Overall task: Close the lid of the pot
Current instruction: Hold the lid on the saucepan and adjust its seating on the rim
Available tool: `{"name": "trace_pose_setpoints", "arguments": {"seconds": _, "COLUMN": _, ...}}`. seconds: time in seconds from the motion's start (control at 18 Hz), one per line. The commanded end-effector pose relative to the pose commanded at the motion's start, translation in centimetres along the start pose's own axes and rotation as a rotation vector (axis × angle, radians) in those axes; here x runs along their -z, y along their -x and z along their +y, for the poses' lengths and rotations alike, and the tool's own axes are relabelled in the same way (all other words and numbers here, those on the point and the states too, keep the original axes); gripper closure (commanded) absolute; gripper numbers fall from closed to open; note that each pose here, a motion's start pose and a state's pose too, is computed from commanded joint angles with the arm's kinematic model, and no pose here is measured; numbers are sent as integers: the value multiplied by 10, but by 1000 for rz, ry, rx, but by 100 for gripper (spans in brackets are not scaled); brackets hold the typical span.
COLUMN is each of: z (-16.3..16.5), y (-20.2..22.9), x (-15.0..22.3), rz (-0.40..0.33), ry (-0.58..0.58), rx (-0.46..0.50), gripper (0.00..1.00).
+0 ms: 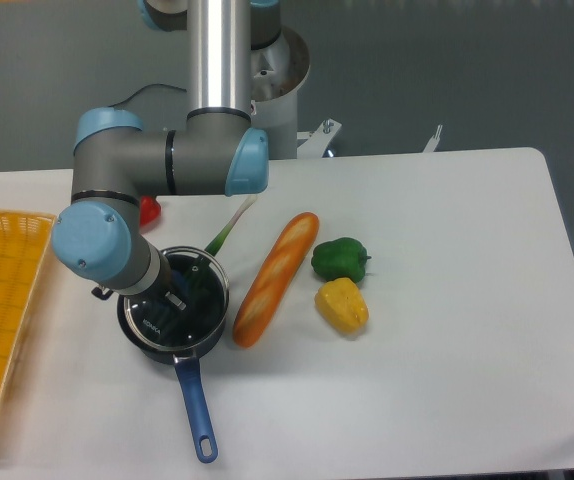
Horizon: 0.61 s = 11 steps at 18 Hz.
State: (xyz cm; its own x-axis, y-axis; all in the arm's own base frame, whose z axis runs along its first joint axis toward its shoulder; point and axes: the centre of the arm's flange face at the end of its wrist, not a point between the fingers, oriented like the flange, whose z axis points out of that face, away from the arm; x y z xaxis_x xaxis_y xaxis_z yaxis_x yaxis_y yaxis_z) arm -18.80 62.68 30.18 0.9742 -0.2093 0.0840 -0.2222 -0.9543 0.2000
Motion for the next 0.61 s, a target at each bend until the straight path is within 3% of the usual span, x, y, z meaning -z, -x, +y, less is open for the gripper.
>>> {"name": "trace_pose_setpoints", "arguments": {"seconds": 0.61, "z": -2, "y": 1, "x": 1, "rz": -6, "ry": -9, "rx": 1, "gripper": 59}}
